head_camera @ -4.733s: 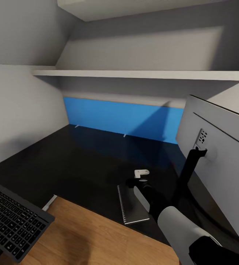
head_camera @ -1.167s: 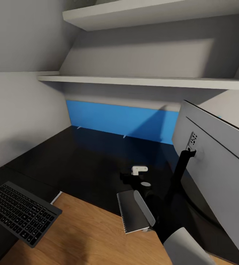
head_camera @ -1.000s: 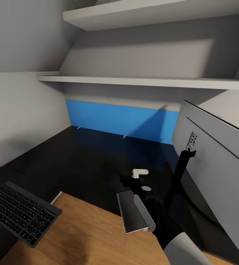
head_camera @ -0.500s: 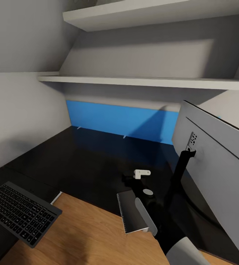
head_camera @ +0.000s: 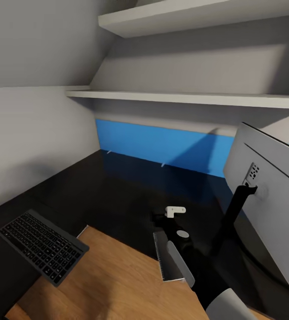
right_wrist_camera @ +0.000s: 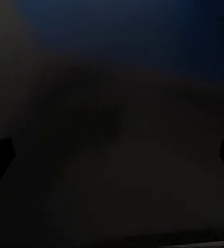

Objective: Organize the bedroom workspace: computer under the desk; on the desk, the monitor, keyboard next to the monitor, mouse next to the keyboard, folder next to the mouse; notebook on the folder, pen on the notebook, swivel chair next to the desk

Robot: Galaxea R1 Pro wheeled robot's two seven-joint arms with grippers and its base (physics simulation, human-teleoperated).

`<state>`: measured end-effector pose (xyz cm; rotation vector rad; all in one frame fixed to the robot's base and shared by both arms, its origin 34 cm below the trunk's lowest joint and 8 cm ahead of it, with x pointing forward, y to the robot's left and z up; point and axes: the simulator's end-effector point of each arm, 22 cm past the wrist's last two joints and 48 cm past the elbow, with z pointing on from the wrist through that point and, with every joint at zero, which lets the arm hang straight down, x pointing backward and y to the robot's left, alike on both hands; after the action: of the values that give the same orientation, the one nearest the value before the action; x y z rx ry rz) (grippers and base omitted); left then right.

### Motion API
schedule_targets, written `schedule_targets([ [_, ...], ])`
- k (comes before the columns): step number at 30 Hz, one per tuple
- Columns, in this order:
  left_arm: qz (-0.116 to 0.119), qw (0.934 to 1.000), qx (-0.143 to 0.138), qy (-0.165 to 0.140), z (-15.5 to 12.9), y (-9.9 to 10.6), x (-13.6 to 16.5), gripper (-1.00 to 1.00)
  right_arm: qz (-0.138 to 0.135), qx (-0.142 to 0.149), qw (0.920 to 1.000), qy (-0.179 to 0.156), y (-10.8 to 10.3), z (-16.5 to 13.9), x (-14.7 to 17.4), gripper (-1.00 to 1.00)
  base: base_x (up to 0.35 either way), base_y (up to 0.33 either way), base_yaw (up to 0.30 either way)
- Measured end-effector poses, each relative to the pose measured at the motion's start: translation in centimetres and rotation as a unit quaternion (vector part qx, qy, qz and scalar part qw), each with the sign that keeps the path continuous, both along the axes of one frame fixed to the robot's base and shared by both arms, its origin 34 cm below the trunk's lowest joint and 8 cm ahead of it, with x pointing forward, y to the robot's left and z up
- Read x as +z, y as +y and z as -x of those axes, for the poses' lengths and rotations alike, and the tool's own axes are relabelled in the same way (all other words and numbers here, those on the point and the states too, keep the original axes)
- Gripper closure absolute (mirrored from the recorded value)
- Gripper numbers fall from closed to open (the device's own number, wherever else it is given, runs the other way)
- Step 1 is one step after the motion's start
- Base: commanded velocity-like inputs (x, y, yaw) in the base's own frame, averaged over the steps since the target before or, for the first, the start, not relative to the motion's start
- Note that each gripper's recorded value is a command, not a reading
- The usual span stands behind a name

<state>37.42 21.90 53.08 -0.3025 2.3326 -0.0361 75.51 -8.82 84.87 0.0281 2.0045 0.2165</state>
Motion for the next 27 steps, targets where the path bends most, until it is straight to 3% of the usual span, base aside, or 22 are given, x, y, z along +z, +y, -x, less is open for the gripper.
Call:
schedule_targets([
  [14, 0.0, 1.0, -0.001, 0.005, 0.18, -0.03, -0.18, -1.0, -0.001, 0.001, 1.0, 0.006, 0.04, 0.49, -0.71, -1.0, -0.271, -0.054, 0.197],
  [27, 0.0, 1.0, 0.0, 0.005, 0.18, -0.02, -0.18, -1.0, -0.001, 0.001, 1.0, 0.007, 0.01, 0.55, -0.82, -1.0, -0.326, -0.003, 0.016],
])
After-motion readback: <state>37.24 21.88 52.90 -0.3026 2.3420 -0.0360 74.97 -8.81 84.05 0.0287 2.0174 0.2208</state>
